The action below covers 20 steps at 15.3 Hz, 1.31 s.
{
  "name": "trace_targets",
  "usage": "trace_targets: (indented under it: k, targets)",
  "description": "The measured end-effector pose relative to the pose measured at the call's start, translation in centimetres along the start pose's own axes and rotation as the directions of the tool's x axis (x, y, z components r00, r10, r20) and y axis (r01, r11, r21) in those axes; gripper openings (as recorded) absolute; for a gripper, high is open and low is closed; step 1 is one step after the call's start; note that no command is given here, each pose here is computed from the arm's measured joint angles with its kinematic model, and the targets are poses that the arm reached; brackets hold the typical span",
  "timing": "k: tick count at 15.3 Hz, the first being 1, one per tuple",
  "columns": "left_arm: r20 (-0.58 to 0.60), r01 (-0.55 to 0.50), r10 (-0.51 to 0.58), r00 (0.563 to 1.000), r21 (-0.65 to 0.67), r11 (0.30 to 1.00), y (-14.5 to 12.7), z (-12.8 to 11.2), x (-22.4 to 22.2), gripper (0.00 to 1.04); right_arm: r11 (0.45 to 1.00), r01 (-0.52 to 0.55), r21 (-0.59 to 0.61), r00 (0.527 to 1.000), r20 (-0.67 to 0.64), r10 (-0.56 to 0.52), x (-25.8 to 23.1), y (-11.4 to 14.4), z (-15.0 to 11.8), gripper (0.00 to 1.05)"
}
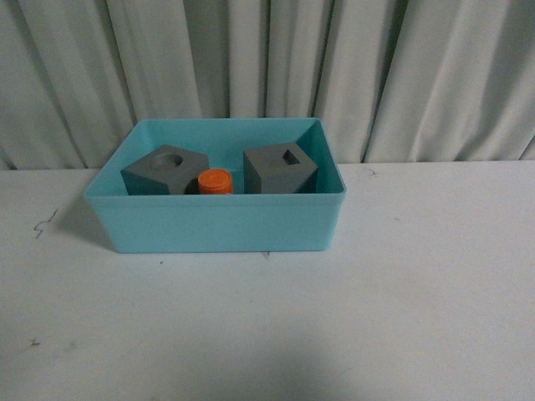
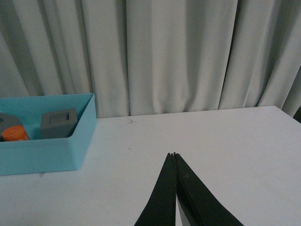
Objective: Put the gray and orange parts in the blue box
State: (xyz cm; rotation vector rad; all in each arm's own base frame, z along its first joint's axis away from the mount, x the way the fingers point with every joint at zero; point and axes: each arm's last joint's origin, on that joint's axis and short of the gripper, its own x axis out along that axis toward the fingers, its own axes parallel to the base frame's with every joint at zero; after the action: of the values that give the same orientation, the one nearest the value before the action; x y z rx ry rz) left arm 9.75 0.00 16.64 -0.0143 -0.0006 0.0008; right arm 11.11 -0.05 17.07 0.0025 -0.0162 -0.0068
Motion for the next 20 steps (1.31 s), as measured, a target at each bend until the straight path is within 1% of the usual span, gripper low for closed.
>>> trace_targets:
  k: [3,4,5,6,9,10,12,13,16,17,18,20]
  targets:
    - [0.0,0.0,0.0,1.0,0.0,1.0,0.0,0.0,0.0,0.98,1.0,0.0,0.0,1.0,-0.001,0.0,-0.3,0.0,0.0,0.02]
    - [0.0,-0.001,0.001,1.0,0.0,1.0,0.0,0.0,0.0,0.98,1.0,-0.002,0.0,0.998,-0.055,0.002,-1.1,0.0,-0.7,0.02]
    - [0.0,0.001,-0.001,1.0,0.0,1.0,0.0,0.0,0.0,0.98,1.0,-0.003,0.0,1.0,0.009,0.003,-1.4,0.0,-0.1,0.02]
    - [0.001,0.0,0.0,1.0,0.0,1.0,0.0,0.0,0.0,0.98,1.0,-0.002,0.0,1.0,-0.011,0.002,-1.4,0.0,-0.3,0.02]
    - [0.0,0.0,0.0,1.0,0.0,1.0,0.0,0.0,0.0,0.98,1.0,-0.002,0.0,1.0,-0.01,0.002,-1.4,0.0,-0.3,0.02]
    - [0.0,0.0,0.0,1.0,0.0,1.0,0.0,0.0,0.0,0.98,1.0,-0.002,0.0,1.0,-0.01,0.002,-1.4,0.0,-0.3,0.05]
    - [0.0,0.0,0.0,1.0,0.0,1.0,0.0,0.0,0.0,0.98,1.0,-0.002,0.0,1.0,-0.01,0.002,-1.4,0.0,-0.3,0.32]
    - [0.0,0.0,0.0,1.0,0.0,1.0,0.0,0.0,0.0,0.98,1.0,-0.002,0.0,1.0,-0.01,0.002,-1.4,0.0,-0.3,0.41]
    - [0.0,0.0,0.0,1.0,0.0,1.0,0.0,0.0,0.0,0.98,1.0,-0.002,0.0,1.0,-0.01,0.002,-1.4,0.0,-0.3,0.5]
    - [0.0,0.0,0.0,1.0,0.0,1.0,0.0,0.0,0.0,0.98,1.0,-0.002,0.0,1.0,-0.01,0.002,-1.4,0.0,-0.3,0.59]
    - [0.0,0.0,0.0,1.0,0.0,1.0,0.0,0.0,0.0,0.98,1.0,-0.002,0.0,1.0,-0.01,0.002,-1.4,0.0,-0.3,0.7]
    - [0.0,0.0,0.0,1.0,0.0,1.0,0.0,0.0,0.0,0.98,1.0,-0.002,0.0,1.0,-0.01,0.002,-1.4,0.0,-0.3,0.96]
